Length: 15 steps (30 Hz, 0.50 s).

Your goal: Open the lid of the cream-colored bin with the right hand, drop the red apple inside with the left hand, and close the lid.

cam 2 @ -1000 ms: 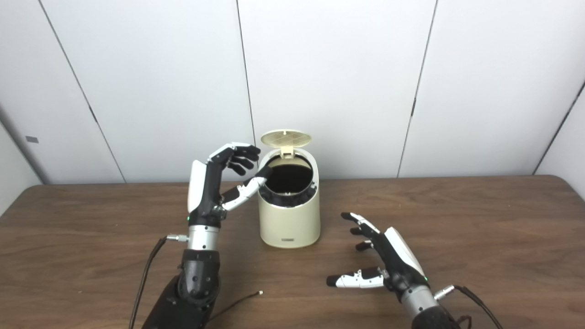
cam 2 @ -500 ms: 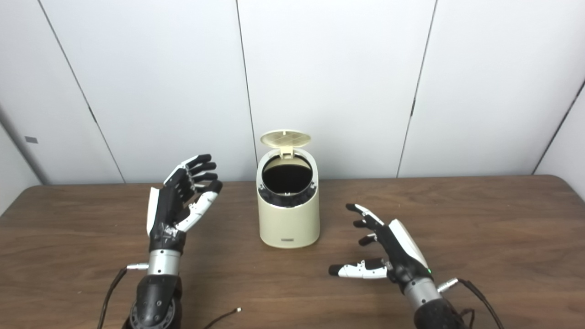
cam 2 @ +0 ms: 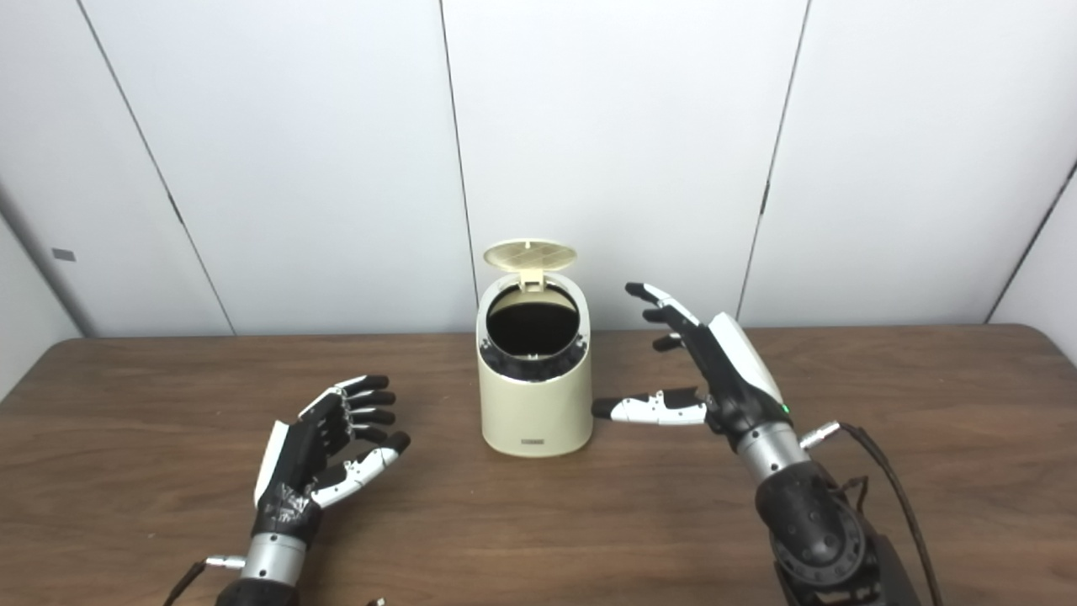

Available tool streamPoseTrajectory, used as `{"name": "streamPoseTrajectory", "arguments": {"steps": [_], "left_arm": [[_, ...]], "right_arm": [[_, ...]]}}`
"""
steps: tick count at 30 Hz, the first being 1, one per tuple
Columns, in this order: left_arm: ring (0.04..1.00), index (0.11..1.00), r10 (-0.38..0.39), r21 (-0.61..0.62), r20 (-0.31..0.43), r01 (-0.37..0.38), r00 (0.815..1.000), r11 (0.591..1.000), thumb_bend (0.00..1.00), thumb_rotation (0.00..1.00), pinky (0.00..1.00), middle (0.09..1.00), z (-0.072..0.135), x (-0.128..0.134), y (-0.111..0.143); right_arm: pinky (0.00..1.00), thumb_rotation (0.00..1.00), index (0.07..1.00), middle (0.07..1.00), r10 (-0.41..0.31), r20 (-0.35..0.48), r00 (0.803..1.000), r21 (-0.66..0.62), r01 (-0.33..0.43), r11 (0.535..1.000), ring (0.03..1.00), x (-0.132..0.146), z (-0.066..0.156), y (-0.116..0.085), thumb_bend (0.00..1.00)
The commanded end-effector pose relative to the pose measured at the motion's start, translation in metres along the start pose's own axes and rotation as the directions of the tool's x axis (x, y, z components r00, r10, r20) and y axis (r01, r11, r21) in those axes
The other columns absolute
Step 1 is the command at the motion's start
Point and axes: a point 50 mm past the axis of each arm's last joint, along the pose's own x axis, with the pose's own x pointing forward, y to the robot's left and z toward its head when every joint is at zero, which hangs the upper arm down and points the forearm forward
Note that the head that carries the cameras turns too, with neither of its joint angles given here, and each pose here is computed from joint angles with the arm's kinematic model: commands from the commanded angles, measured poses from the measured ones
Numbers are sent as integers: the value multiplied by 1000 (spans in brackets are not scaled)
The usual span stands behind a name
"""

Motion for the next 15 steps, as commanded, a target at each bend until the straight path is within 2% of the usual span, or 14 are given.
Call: {"name": "streamPoseTrajectory", "arguments": {"steps": [1,3,8,12,15], "left_arm": [[629,737,-7,-16,18,8,1000,1000,653,54,561,689,-3,-3,-2],[611,730,-14,-28,3,14,1000,1000,645,11,544,681,-9,-6,-4],[582,705,-53,13,-69,54,996,998,615,0,518,656,-23,-18,-5],[539,679,-65,62,-132,74,989,995,592,0,481,602,-30,-27,-7],[528,662,-60,78,-162,74,985,994,599,0,470,586,-31,-30,-8]], "right_arm": [[720,335,893,911,-27,75,997,-26,29,999,868,13,19,-15,721],[719,335,888,905,-31,105,994,-24,34,999,862,20,25,-18,718],[736,344,878,901,-24,169,985,-48,33,998,863,43,46,-26,689],[747,360,876,910,-2,184,983,-72,15,997,872,60,63,-34,672],[720,392,884,916,24,189,982,-133,2,991,867,71,72,-40,667]]}}
